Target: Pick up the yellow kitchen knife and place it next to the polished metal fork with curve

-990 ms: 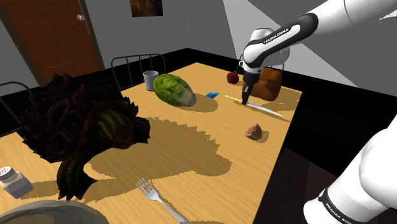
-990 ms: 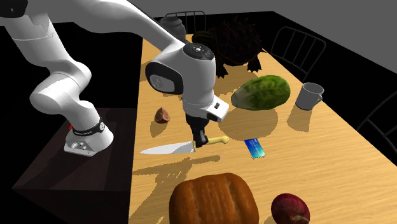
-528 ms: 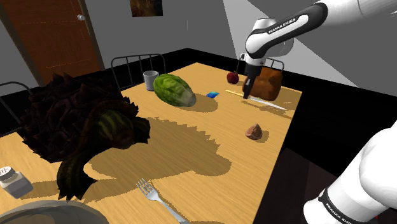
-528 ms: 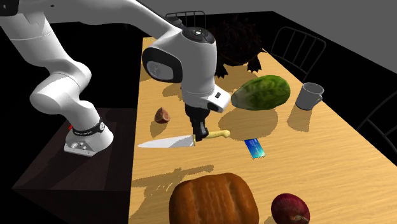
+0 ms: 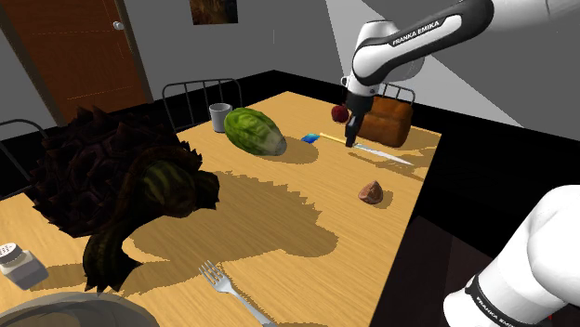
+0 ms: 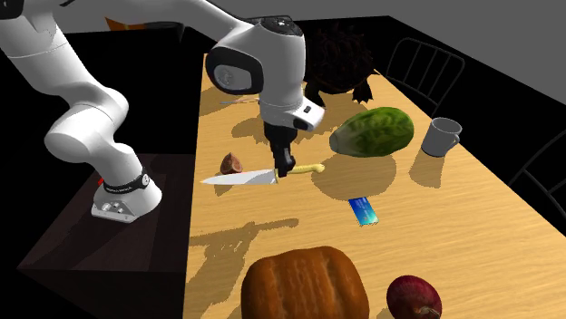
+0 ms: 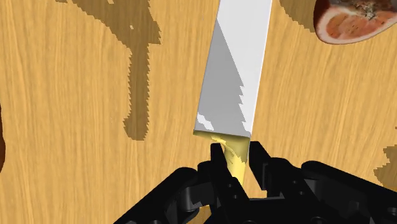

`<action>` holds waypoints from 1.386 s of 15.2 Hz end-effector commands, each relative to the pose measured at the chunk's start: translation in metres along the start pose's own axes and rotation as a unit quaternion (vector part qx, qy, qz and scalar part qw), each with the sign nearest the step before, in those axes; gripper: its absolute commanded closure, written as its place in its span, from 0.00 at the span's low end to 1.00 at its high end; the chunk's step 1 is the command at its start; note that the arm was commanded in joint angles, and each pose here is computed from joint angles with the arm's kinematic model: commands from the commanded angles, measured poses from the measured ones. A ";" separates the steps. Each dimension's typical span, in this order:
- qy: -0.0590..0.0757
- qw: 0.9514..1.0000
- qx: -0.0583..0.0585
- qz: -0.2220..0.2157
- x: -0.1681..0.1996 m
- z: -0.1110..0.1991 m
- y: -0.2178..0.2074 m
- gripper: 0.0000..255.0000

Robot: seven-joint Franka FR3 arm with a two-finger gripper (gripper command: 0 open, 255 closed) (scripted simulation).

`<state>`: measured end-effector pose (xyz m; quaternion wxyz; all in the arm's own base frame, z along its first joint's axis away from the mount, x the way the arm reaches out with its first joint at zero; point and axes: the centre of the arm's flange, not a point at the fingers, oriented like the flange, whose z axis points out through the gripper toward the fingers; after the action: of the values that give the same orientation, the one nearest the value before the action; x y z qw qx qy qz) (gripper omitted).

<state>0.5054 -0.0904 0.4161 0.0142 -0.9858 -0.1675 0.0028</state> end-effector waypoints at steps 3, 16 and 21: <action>0.000 1.000 0.000 0.001 0.010 0.002 -0.051 1.00; 0.000 1.000 0.000 0.001 0.051 0.007 -0.218 1.00; 0.000 1.000 0.000 0.001 0.067 0.008 -0.282 1.00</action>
<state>0.4760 0.1864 0.4116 0.0140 -0.9857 -0.1677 0.0028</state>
